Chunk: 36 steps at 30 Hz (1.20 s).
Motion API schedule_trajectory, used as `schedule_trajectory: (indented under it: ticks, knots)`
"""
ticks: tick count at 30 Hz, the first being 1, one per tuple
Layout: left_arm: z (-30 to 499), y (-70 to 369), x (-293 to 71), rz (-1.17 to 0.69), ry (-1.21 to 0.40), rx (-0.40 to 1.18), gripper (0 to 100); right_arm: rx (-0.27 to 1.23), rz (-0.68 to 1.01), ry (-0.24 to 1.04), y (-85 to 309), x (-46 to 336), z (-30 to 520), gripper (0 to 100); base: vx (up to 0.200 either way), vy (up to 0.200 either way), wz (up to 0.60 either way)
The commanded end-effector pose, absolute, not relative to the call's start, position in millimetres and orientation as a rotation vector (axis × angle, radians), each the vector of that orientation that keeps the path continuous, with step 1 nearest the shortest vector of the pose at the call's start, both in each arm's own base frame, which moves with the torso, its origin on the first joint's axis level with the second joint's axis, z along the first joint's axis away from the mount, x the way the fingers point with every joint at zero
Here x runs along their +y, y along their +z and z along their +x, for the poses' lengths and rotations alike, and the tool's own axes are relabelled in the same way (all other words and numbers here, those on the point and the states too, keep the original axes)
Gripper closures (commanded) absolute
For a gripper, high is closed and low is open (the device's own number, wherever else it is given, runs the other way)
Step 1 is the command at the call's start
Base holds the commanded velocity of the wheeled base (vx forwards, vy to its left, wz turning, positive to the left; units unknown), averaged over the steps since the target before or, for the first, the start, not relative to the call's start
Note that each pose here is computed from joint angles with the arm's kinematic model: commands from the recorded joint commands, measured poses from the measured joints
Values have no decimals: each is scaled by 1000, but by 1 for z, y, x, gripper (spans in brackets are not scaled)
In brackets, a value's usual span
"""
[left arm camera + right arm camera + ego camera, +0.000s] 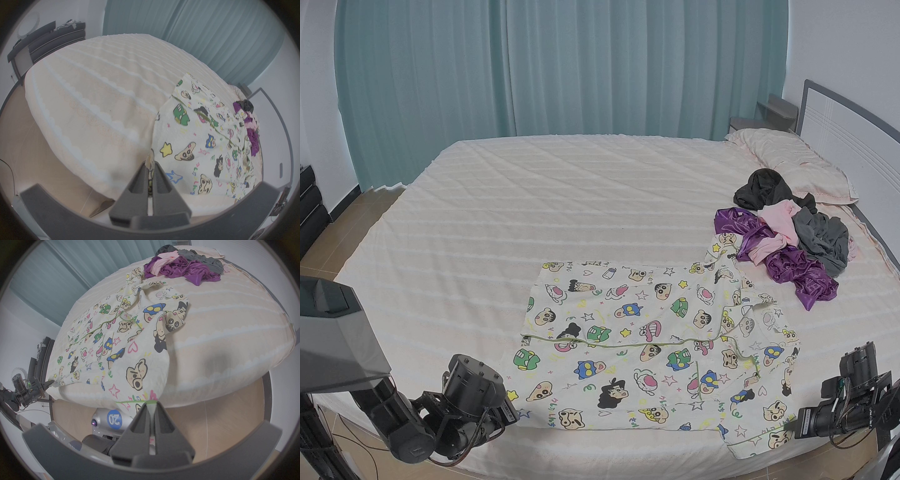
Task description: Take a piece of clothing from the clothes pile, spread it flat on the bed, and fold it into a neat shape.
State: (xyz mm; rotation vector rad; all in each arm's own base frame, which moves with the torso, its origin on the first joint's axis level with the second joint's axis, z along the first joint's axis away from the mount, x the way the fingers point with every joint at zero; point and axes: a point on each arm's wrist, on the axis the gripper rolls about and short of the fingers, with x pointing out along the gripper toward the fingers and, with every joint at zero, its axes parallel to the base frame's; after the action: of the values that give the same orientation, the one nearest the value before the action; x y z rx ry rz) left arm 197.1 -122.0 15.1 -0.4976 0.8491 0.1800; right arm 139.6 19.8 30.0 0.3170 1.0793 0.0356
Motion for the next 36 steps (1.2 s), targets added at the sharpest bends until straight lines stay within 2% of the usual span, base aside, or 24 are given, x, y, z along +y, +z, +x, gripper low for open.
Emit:
schedule_trajectory:
  ticks: [1,18,25,36]
  knots:
    - [181,12,-124,-449,151,887,100,1008,315,59,45,18,123,100,0,0,0]
    - [162,-10,-117,-348,175,1000,100,1103,226,96,51,15,85,100,0,0,0]
    - [159,-4,-120,-381,117,988,100,1139,198,104,53,13,69,100,0,0,0]
    - [133,-7,-118,-302,66,1054,100,1174,173,129,64,14,64,100,0,0,0]
